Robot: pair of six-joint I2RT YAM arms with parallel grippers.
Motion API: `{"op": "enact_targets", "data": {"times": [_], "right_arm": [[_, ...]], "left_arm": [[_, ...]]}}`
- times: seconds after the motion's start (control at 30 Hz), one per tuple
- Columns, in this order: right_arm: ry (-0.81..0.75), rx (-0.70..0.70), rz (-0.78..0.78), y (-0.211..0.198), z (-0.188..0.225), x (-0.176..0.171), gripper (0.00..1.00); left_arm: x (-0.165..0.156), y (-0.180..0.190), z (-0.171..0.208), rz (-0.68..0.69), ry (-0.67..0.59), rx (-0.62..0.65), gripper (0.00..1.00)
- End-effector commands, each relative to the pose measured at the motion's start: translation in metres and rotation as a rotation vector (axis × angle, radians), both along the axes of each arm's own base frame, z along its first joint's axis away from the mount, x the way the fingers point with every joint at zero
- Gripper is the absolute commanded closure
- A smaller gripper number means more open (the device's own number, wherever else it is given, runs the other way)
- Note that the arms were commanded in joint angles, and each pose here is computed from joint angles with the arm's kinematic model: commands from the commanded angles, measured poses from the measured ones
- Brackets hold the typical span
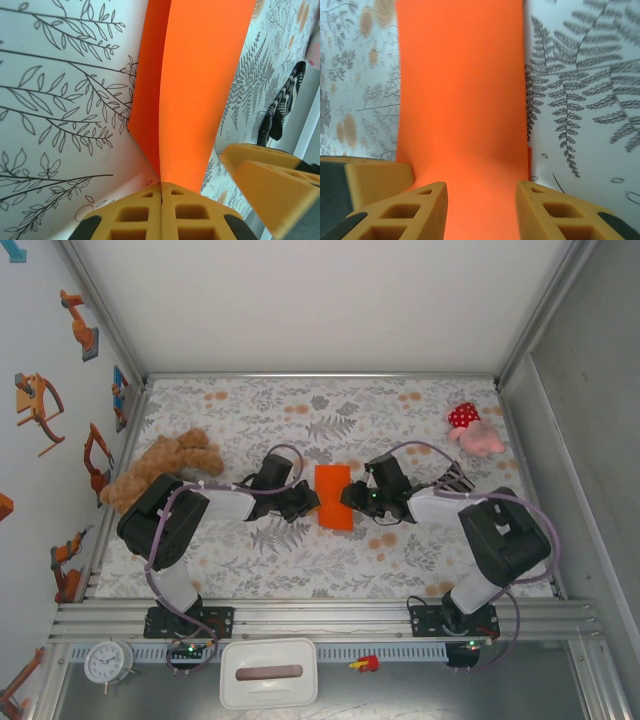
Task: Fold a paper plane with a square sheet of paper (pick it up from the middle)
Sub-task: Third fold the triangle at the center of the table.
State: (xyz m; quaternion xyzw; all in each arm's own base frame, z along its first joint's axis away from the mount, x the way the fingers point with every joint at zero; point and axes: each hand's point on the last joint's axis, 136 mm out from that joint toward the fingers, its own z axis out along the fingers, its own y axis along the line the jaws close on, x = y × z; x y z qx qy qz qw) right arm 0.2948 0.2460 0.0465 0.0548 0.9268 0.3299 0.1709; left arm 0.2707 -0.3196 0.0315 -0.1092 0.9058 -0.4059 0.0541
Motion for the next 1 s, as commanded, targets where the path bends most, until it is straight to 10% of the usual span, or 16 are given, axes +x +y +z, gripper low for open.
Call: {"op": "enact_targets", "data": {"times": [0.0, 0.97], "right_arm": [[-0.139, -0.100, 0.056, -0.012, 0.029, 0.006, 0.59], [-0.540, -0.644, 0.546, 0.046, 0.016, -0.050, 0.43]], "left_arm": [[0.006, -0.005, 0.016, 0.013, -0.007, -0.036, 0.94], [0.006, -0.008, 0.023, 0.039, 0.054, -0.050, 0.95]]}}
